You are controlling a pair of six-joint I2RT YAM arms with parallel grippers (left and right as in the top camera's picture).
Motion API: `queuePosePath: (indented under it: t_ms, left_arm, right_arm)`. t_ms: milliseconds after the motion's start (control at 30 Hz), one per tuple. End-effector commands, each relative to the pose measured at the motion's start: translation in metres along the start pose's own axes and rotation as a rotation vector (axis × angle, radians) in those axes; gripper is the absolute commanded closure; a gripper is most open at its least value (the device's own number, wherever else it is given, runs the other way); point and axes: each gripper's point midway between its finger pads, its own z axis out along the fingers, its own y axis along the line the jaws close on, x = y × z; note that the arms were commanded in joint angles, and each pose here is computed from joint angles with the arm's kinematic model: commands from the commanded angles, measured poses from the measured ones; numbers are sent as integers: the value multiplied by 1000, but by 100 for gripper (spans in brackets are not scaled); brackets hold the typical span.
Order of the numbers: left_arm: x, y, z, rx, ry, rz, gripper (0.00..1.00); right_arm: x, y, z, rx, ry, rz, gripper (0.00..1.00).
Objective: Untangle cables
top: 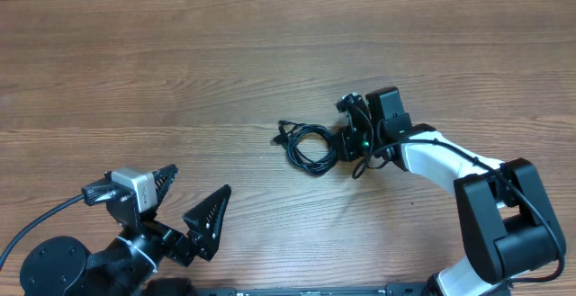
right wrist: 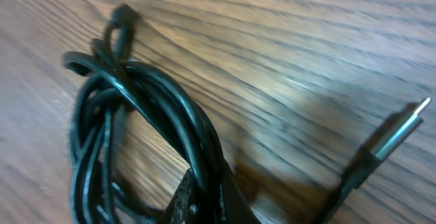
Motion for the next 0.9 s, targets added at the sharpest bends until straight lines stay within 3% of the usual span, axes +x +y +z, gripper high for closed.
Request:
queuePosePath:
  t_ms: [0,167,400,700,867]
  left_arm:
    - [-1,3,1,-12,-5,19,1]
    - [0,17,2,-86,-6,65,0]
    - [23,36,17,-114,63,10,1]
    - [47,32,34,-43,189,-277,0]
    - [62,40,41,-87,271,-450,2]
  right_arm:
    - [-42,28,-22,-94,-102,-49,96]
    - [-66,49,-52,-105,-171,-99,96]
    - [-77,94,-94,-141,-223,-177,96]
    - [-75,159,-146,-214,-313,-312,96]
    - [-63,179,-163,-232,-324,-404,96]
